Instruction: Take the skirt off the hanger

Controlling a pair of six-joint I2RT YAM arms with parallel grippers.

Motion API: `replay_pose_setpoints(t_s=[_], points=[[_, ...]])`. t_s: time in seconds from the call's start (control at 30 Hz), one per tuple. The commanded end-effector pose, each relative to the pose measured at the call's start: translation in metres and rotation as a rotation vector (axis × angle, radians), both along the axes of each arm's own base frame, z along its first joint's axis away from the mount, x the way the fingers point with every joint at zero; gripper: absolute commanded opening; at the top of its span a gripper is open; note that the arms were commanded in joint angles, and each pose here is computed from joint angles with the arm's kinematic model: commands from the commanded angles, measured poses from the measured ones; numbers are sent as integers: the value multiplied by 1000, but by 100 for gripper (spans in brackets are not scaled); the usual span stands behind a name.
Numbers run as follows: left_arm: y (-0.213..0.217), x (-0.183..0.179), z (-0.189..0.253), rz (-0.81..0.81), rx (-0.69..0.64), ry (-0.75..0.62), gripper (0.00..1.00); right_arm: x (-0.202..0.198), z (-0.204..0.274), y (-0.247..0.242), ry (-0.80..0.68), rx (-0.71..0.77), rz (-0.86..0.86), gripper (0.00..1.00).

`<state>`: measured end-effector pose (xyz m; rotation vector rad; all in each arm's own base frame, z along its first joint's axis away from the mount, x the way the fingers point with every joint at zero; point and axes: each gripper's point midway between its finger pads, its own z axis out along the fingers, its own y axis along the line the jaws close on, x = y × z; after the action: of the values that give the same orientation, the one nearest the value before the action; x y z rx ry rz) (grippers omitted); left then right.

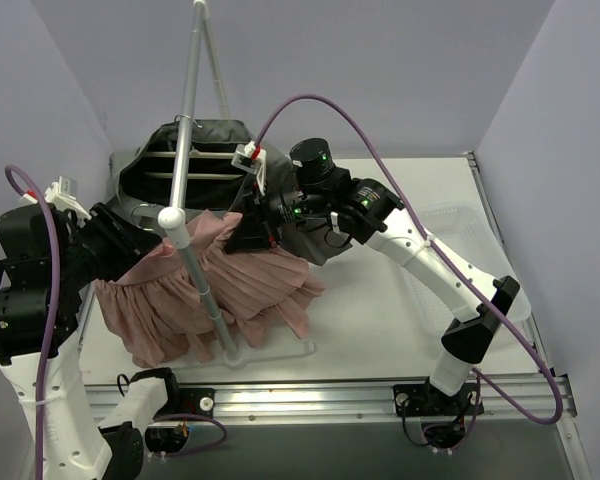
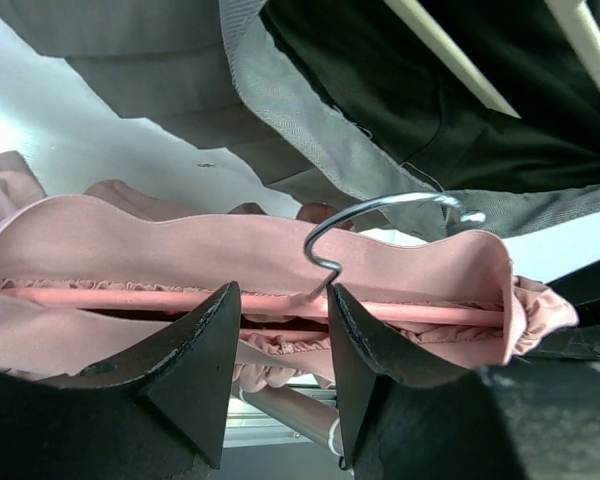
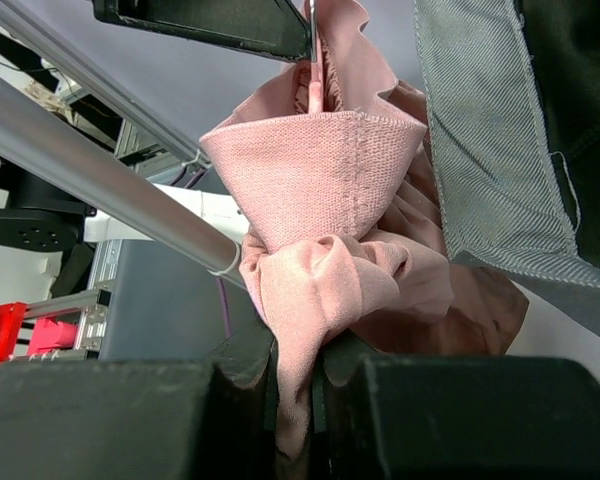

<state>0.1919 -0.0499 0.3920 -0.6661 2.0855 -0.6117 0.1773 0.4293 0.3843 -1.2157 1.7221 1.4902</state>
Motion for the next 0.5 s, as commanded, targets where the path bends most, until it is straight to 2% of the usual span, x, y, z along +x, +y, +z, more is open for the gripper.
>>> replay_pose_setpoints(t_s=[0.0,0.2,0.33,0.43,0.47], points=[[-2,1,19,-16,3,-73,49,-13,28,5,-72,87,70,0],[-7,5,9,-33,-27,-69,50,-25,31,9,-44,102,121,0],[-4,12,10,-43,1,-83,55,-32,31,15,-40,97,143,0],[0,17,11,-39,25,-78,54,-35,35,17,-41,107,149,0],[-1,18,11,-42,25,-79,51,-34,36,17,-43,109,146,0]])
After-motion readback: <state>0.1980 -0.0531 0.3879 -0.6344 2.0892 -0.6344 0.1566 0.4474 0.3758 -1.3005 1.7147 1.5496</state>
